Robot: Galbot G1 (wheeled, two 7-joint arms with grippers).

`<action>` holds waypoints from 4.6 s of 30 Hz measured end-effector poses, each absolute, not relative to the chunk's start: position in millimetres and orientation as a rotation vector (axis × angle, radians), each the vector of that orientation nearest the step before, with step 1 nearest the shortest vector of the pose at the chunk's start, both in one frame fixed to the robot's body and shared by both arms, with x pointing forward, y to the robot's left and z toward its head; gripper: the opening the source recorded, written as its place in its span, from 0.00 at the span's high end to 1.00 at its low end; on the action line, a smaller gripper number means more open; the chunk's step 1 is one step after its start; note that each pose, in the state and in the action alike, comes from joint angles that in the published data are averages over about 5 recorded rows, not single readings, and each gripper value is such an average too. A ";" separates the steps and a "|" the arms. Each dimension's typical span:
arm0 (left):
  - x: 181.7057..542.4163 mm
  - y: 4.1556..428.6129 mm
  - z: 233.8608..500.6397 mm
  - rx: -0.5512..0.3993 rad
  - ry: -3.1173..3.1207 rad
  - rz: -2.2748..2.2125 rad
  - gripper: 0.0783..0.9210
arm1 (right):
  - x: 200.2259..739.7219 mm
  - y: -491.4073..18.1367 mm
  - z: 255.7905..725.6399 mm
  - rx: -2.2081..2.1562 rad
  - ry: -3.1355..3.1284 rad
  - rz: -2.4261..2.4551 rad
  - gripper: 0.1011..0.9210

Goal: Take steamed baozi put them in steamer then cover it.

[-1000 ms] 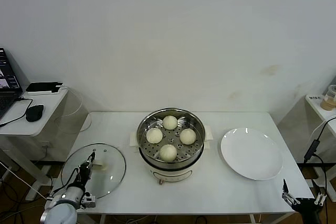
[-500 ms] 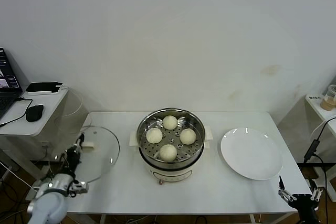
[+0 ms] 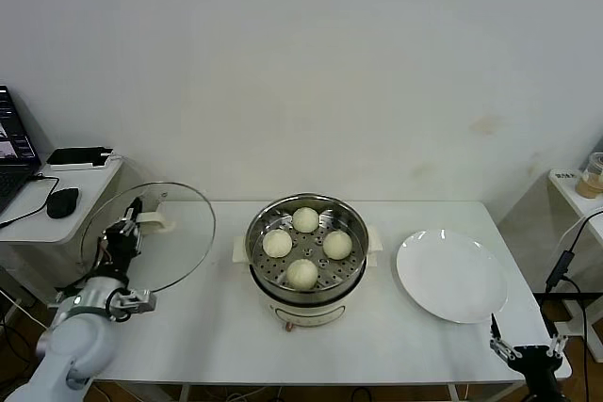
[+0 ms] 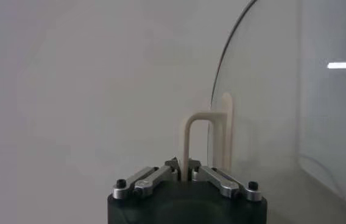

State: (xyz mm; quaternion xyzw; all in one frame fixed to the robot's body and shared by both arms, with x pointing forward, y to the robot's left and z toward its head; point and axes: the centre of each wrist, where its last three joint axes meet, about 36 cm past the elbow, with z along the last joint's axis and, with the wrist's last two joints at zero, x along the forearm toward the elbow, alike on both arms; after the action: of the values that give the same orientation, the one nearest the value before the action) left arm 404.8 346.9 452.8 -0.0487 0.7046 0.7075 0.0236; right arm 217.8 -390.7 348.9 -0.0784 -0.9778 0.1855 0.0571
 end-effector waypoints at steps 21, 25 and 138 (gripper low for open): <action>454.8 167.8 488.5 0.111 2.227 2.035 0.91 | 236.4 -362.9 332.9 -0.153 -2.969 0.566 0.12; 456.2 138.3 485.9 0.168 2.221 2.063 0.91 | 238.9 -358.2 328.8 -0.134 -2.961 0.573 0.12; 352.6 107.5 473.3 0.191 2.330 1.923 0.12 | 237.2 -330.7 306.7 0.042 -2.888 0.641 0.12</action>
State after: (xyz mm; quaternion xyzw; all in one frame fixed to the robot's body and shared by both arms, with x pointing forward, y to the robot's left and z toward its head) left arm 352.6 107.5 473.3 0.0631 0.7684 0.6343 0.0571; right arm 237.2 -330.7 306.7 0.0141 -0.9721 0.2156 0.0913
